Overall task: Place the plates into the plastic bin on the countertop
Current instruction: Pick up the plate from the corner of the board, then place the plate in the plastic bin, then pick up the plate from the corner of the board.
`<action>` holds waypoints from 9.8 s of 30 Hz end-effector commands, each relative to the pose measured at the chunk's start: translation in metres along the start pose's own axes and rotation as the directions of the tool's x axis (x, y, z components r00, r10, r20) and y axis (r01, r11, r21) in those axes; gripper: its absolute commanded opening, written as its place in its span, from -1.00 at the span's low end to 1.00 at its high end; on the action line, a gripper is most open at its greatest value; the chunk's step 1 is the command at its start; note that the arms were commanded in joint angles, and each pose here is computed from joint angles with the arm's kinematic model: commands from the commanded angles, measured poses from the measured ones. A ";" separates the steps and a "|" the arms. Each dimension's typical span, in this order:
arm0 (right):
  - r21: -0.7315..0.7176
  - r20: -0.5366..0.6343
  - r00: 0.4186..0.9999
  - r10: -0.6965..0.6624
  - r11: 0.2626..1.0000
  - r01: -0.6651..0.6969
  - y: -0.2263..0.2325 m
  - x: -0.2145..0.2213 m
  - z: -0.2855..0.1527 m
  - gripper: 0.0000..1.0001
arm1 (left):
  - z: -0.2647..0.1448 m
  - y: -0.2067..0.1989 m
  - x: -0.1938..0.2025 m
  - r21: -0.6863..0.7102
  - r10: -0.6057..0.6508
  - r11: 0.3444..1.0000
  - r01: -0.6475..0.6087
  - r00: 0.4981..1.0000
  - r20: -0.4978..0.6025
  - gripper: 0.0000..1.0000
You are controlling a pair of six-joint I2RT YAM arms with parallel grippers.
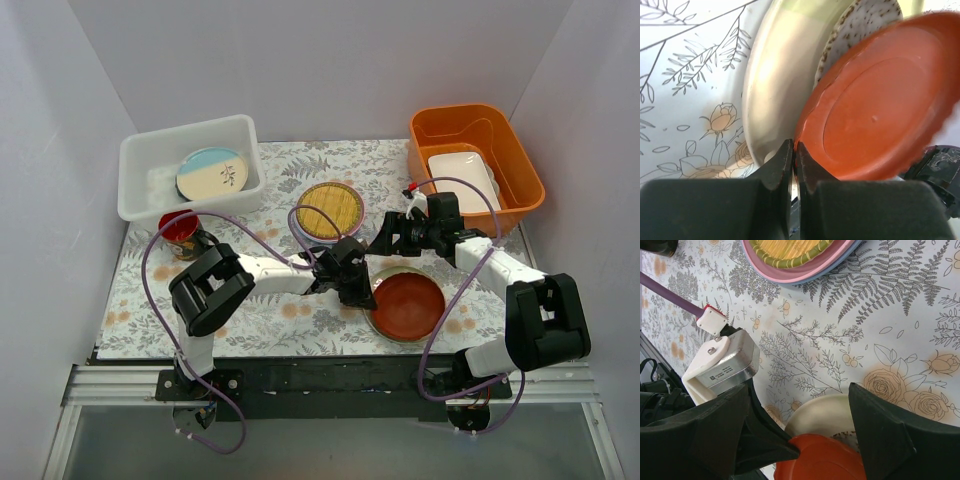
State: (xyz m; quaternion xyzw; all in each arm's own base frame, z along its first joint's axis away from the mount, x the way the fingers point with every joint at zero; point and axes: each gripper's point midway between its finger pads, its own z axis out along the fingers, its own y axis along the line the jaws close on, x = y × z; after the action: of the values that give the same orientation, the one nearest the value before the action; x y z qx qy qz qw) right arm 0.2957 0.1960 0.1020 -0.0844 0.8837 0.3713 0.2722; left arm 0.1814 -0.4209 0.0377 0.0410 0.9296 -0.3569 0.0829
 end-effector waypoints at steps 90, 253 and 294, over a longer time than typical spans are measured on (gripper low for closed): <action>-0.109 0.040 0.998 -0.037 0.993 0.041 0.032 -0.009 0.003 0.77 | -0.189 0.112 -0.138 -0.191 -0.108 0.959 0.209 0.895 0.433 -1.00; -0.128 -0.035 0.999 -0.037 0.991 0.032 0.039 0.002 0.031 0.81 | -0.329 0.116 -0.271 -0.103 -0.060 0.981 0.162 0.770 0.636 0.93; -0.014 -0.136 0.989 0.053 0.998 -0.055 -0.003 0.027 0.062 0.75 | -0.116 -0.029 -0.077 0.044 0.044 0.998 -0.053 0.982 0.185 0.57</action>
State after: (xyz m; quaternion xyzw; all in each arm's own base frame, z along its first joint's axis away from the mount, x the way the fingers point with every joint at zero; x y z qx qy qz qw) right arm 0.2873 0.2356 0.0461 -0.0896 0.8993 0.3845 0.1881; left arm 0.2511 -0.3488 0.1630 0.0282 0.9097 -0.3726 0.1810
